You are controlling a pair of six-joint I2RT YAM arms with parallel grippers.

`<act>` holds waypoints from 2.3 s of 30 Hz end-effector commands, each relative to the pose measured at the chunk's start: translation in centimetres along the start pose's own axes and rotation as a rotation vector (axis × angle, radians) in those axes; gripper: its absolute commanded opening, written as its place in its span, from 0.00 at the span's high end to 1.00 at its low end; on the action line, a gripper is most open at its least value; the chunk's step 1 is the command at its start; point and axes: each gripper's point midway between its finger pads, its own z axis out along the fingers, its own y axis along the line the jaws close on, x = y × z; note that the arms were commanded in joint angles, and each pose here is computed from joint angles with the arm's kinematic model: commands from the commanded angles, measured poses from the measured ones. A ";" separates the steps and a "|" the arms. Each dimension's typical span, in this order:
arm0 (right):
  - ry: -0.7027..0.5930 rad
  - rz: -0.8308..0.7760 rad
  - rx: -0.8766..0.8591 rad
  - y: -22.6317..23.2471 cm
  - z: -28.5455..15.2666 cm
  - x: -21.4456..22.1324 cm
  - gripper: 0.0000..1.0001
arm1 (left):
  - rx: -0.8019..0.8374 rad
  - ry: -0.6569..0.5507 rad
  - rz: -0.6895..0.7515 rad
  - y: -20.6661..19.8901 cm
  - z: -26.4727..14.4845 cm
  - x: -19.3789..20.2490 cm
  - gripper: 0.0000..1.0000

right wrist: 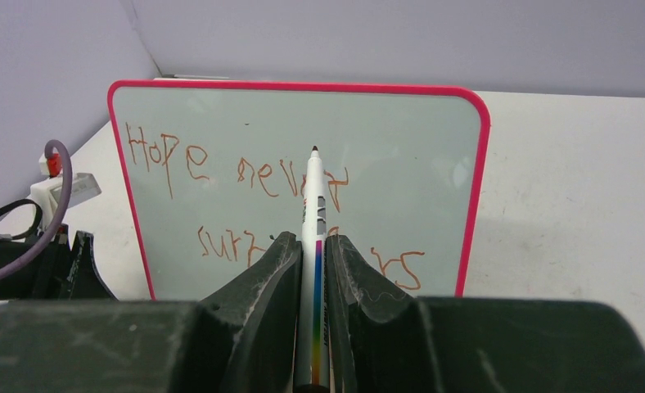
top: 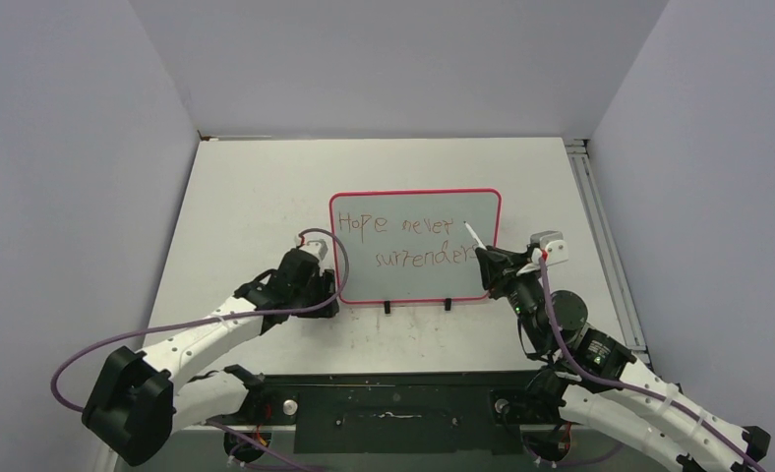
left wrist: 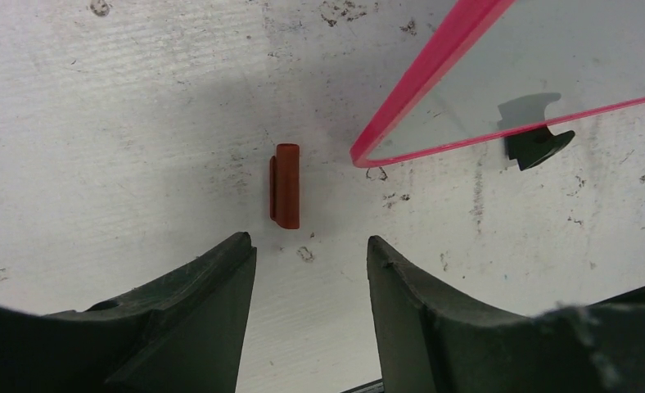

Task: Write a sentence on the whiteboard
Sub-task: Write a sentence on the whiteboard, then close the whiteboard marker at the center of the board.

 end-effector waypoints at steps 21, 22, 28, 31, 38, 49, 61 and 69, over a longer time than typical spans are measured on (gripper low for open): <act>-0.045 0.016 0.063 -1.2 -0.1 -0.6 0.93 | -0.098 -0.015 0.071 0.2 3.5 -0.9 0.69; -0.044 0.017 0.064 -1.2 -0.1 -0.6 0.93 | -0.101 -0.011 0.070 0.3 3.6 -0.8 0.71; -0.047 0.020 0.073 -1.4 -0.2 -0.6 0.93 | -0.123 -0.007 0.061 0.6 3.6 -0.7 0.77; -0.047 0.019 0.074 -1.4 -0.2 -0.6 0.93 | -0.119 -0.001 0.061 0.6 3.7 -0.6 0.78; -0.052 0.023 0.074 -1.5 -0.3 -0.7 0.93 | -0.114 0.009 0.064 0.5 3.9 -0.5 0.89; -0.062 0.029 0.076 -1.6 -0.4 -0.8 0.93 | -0.117 -0.011 0.037 0.8 2.6 -0.3 1.00; -0.054 0.031 0.052 -0.9 -0.1 -1.2 0.93 | -0.135 -0.050 0.016 1.6 0.7 -0.3 1.00; -0.054 0.040 0.054 -1.1 -0.5 -1.7 0.93 | -0.153 0.008 0.025 1.7 1.9 0.5 1.00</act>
